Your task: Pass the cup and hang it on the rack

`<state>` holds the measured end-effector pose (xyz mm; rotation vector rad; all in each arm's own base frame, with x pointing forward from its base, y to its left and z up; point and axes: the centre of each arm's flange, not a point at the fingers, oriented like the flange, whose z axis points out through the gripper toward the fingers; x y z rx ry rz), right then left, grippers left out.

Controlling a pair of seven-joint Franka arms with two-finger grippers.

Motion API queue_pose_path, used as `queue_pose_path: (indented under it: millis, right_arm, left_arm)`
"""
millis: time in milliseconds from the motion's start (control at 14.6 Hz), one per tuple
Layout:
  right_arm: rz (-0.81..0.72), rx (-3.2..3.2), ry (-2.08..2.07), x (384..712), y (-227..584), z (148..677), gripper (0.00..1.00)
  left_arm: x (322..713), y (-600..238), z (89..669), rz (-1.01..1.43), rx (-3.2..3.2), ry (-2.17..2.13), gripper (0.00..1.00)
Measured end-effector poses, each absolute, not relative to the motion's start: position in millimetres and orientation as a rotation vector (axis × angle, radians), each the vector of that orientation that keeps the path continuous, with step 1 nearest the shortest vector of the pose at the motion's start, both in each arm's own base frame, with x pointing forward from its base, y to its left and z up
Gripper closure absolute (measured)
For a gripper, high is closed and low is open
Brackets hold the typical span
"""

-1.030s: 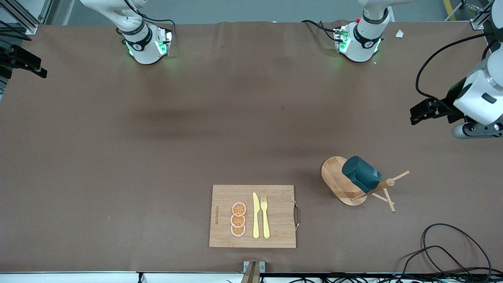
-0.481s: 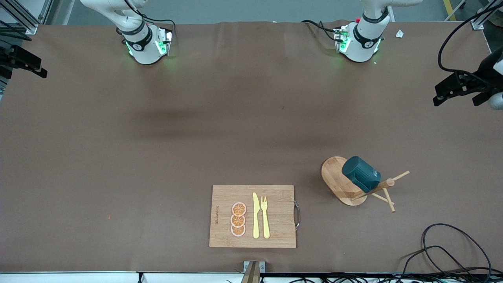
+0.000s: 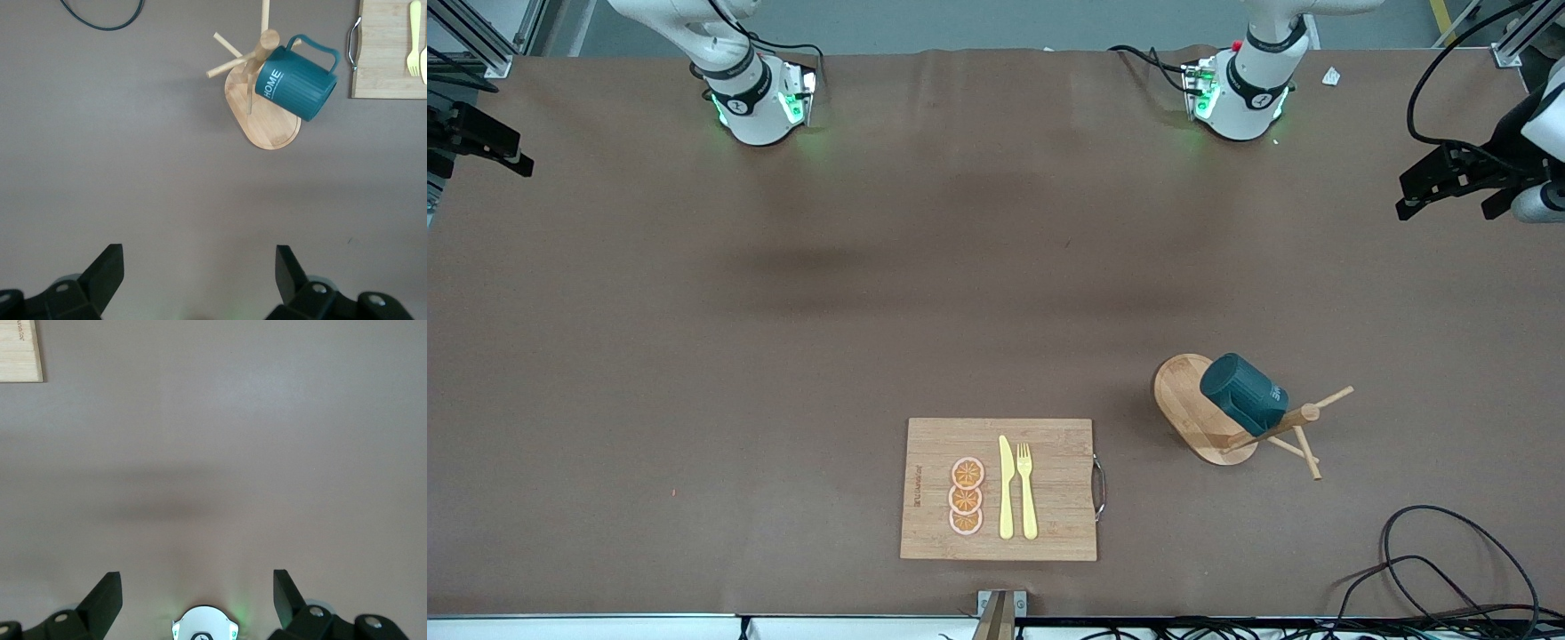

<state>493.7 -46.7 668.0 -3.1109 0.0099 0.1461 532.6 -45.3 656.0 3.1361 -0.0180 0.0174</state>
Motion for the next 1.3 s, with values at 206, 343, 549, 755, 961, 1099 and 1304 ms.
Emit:
queue_pose_path:
  millis: [206, 343, 549, 755, 961, 1099, 1304]
  right_arm:
    - [0.126, -3.117, 0.011, 495.1, -47.4, 669.1, 0.0]
    - [0.112, -3.125, 0.012, 496.2, -48.1, 670.0, 0.0]
    - [0.11, -3.135, 0.001, 496.6, -45.3, 670.3, 0.0]
    - [0.112, -3.141, -0.015, 497.0, -40.6, 670.3, 0.0]
    - [0.112, -3.142, -0.017, 497.0, -40.2, 670.3, 0.0]
    - [0.112, -3.142, -0.015, 497.0, -40.6, 670.3, 0.0]
    - [0.113, -3.141, -0.013, 496.9, -41.3, 670.2, 0.0]
  left_arm:
    - [533.3, -45.1, 649.0, 0.005, 3.137, -0.017, 0.0]
    - [535.2, -45.3, 647.1, 0.008, 3.137, -0.017, 0.0]
    - [537.7, -42.2, 646.4, 0.016, 3.136, -0.008, 0.0]
    - [538.2, -38.8, 647.3, 0.02, 3.136, 0.002, 0.0]
    - [538.5, -39.0, 646.9, 0.019, 3.136, 0.002, 0.0]
    - [539.0, -37.9, 646.3, 0.018, 3.136, 0.005, 0.0]
    - [539.2, -39.0, 646.7, 0.021, 3.136, 0.002, 0.0]
